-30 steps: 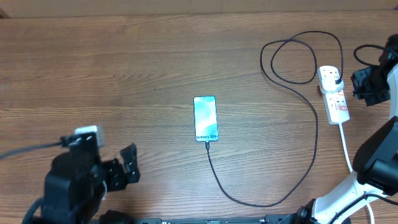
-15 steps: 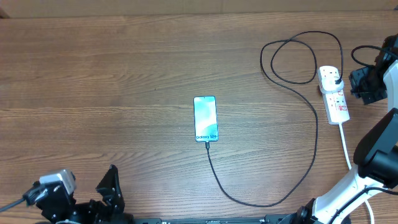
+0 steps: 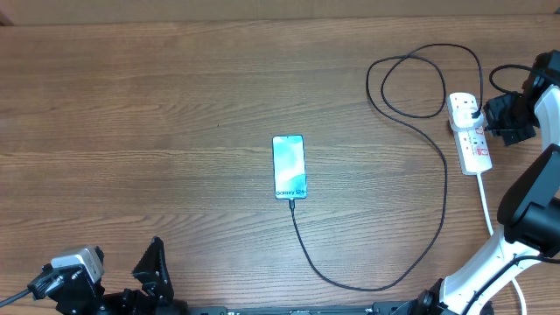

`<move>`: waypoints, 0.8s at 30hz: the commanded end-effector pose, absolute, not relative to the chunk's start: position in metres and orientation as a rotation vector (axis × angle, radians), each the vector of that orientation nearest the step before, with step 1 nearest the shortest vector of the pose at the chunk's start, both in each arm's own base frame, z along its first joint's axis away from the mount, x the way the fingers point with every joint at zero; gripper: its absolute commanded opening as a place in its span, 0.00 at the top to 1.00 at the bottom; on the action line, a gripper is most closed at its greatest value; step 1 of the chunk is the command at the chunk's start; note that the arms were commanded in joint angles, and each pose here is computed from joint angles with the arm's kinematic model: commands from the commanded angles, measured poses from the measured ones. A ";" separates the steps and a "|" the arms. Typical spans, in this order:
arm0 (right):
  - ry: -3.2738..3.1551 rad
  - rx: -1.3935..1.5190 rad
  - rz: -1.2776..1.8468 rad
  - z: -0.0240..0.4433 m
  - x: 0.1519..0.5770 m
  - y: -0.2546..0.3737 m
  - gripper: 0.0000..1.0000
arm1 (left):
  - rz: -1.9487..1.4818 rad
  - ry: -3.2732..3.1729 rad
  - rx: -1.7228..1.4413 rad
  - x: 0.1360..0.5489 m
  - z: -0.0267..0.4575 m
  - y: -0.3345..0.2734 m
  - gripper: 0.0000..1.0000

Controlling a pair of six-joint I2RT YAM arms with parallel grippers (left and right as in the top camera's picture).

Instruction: Plug charger to phone and switch on socket

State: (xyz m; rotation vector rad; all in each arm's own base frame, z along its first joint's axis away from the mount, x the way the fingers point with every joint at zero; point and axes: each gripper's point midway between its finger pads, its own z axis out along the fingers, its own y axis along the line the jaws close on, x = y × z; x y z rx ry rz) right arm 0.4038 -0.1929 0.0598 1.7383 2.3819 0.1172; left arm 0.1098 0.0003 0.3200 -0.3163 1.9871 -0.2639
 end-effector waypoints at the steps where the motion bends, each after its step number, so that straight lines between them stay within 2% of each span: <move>1: 2.374 1.707 0.130 0.066 0.412 -0.194 0.96 | -0.253 1.966 -0.335 0.107 0.321 0.004 0.01; 24: 2.383 1.651 0.093 0.065 0.424 -0.181 0.96 | -0.253 1.966 -0.335 0.107 0.321 0.004 0.00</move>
